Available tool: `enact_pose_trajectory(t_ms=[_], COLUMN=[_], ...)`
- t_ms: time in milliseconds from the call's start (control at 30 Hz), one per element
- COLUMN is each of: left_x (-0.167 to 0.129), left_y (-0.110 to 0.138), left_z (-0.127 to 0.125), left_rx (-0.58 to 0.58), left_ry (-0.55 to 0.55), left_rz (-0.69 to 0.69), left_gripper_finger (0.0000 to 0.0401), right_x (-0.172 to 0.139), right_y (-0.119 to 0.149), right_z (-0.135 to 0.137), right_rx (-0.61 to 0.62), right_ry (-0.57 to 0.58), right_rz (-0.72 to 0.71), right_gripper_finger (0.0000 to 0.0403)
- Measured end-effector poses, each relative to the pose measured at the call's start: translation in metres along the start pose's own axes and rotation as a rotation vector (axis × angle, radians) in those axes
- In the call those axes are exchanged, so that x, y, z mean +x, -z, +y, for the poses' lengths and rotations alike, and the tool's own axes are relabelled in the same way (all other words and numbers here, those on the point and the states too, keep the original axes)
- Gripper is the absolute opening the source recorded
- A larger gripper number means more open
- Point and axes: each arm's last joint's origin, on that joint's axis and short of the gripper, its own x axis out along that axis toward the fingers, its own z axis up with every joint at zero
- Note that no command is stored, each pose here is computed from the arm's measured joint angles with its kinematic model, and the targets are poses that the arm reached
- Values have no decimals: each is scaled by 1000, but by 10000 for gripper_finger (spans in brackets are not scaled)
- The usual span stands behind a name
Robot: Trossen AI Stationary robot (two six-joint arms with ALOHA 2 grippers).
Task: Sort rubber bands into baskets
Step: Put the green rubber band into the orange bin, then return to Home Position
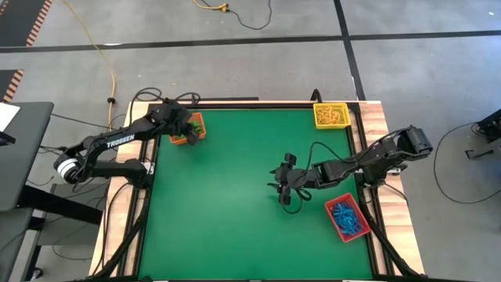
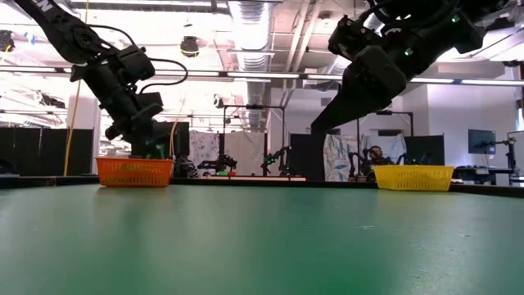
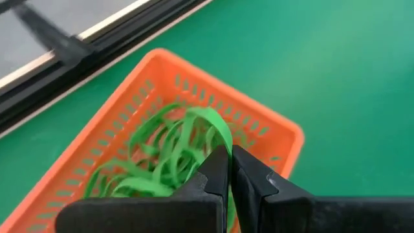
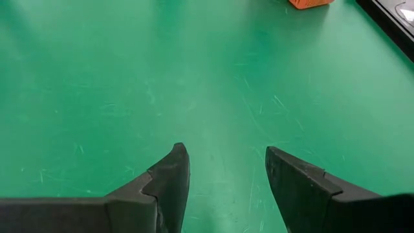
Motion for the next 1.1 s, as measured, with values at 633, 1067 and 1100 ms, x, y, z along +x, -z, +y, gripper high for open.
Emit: enact_pose_trajectory(t_ms=[633, 1067, 1100], left_x=[-1, -1, -1], left_y=[7, 7, 7], left_z=[4, 3, 3], left_rx=[-34, -31, -31], left_ry=[-133, -104, -96], left_rz=[75, 72, 72], left_gripper_finger=[134, 167, 167], right_x=[-1, -1, -1], right_y=[0, 0, 0], right_z=[2, 2, 2], right_rx=[-1, -1, -1], right_ry=[-6, -6, -6], right_rz=[-7, -7, -7], right_gripper_finger=[228, 228, 228])
